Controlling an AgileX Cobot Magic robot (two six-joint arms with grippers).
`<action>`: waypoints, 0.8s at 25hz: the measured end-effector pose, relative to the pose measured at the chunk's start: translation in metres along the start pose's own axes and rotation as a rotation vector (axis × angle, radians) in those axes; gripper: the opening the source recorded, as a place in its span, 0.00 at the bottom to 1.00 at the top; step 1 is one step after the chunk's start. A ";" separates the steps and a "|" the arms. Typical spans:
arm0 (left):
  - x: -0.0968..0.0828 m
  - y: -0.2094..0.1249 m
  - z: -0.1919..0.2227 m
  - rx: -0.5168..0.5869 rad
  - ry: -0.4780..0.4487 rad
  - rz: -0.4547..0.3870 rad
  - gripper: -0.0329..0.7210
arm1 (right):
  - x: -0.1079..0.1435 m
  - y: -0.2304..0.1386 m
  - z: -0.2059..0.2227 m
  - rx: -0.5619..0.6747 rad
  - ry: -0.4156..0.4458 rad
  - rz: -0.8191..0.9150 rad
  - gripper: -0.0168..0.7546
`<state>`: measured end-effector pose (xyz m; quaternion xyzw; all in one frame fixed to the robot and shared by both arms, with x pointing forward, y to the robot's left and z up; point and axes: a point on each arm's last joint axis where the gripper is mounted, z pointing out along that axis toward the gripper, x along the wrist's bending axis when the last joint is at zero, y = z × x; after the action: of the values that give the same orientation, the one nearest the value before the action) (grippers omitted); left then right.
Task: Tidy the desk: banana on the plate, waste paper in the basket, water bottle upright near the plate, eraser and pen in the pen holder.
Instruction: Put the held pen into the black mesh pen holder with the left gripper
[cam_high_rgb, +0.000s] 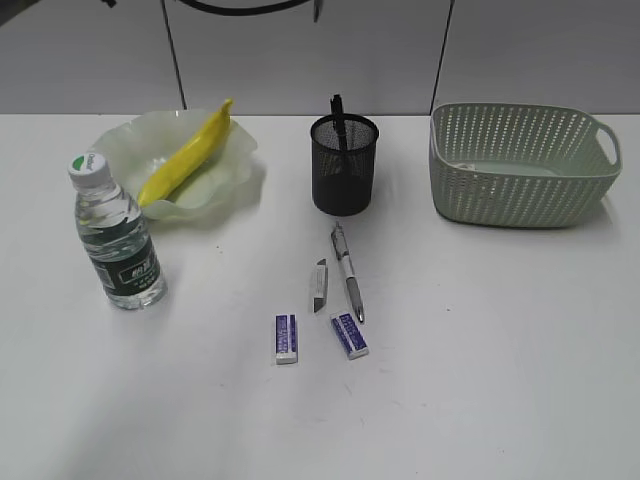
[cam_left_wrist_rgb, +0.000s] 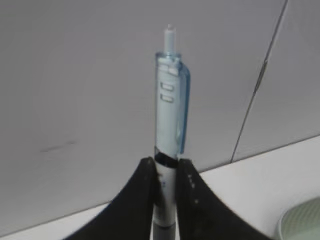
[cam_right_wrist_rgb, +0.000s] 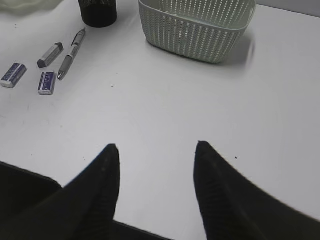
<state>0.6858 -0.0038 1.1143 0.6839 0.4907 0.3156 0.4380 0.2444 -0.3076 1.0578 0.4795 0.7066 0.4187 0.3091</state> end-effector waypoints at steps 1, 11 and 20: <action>-0.001 0.003 0.000 -0.027 -0.013 0.000 0.16 | 0.000 0.000 0.000 0.000 0.000 0.000 0.53; -0.006 0.021 -0.019 -0.086 -0.077 -0.053 0.16 | 0.000 0.000 0.000 0.000 0.000 0.000 0.53; -0.018 -0.008 -0.008 0.016 -0.071 -0.006 0.16 | 0.000 0.000 0.000 0.000 0.000 0.000 0.53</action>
<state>0.6701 -0.0176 1.1104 0.6966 0.4794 0.2858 0.4509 0.2444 -0.3076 1.0578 0.4795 0.7066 0.4187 0.3091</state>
